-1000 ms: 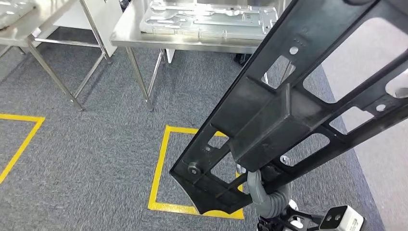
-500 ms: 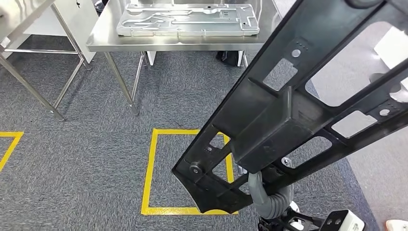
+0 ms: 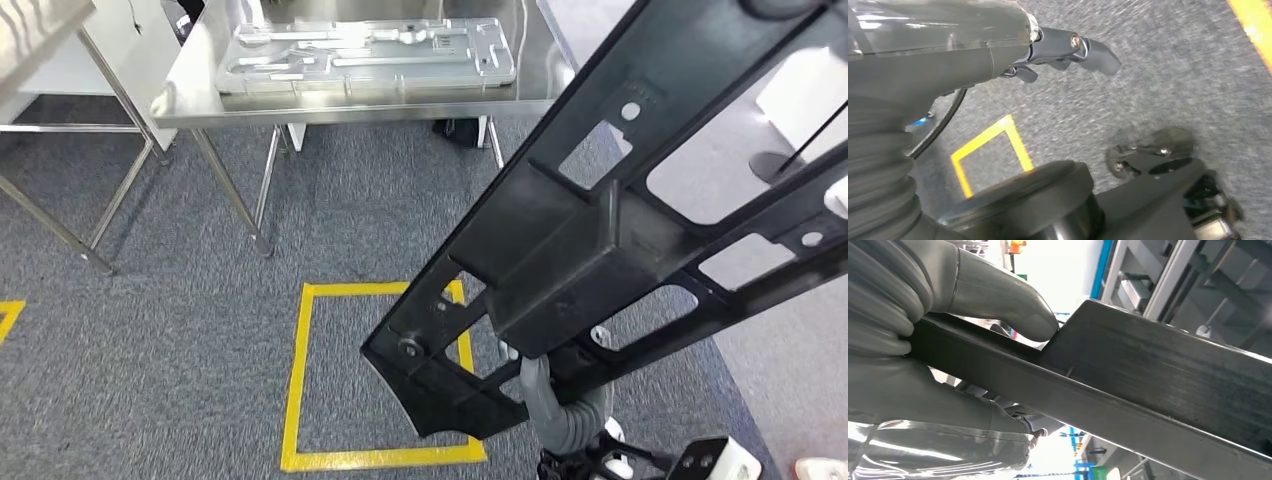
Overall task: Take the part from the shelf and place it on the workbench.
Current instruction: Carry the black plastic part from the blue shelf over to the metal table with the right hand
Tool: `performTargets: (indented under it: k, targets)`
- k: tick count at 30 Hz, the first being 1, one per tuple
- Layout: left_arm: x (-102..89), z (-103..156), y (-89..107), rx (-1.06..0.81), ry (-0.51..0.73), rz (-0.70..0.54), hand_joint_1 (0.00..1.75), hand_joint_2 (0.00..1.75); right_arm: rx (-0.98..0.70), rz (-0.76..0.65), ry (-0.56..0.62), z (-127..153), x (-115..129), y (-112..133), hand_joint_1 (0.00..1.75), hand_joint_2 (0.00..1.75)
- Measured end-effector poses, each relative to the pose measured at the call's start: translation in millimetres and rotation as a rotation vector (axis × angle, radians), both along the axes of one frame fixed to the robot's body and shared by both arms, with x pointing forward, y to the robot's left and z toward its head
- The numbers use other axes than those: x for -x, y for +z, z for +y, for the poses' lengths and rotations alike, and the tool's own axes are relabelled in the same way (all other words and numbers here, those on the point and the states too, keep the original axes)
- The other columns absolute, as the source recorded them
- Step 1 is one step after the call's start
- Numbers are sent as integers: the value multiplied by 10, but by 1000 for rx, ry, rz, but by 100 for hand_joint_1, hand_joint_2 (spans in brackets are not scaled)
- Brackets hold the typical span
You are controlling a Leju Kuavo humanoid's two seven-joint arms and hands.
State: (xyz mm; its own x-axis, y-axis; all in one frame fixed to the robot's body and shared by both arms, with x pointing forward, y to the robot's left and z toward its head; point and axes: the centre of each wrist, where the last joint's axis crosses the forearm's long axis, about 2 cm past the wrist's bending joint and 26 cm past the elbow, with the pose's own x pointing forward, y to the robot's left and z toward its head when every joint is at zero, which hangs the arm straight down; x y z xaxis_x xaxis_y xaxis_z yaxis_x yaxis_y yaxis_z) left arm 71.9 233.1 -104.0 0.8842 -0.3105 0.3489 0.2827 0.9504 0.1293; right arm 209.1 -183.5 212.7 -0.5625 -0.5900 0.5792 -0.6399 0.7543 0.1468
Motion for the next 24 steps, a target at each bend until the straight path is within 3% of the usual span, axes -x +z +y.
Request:
performTargets:
  k: [14,24]
  targets:
    - [107,-1,-17,-3,0,21,0,175,4,6,-6,-5,-5,-15,175,175]
    - [32,11,-6,-7,6,2,0,175,-4,0,2,0,-46,6,175,175]
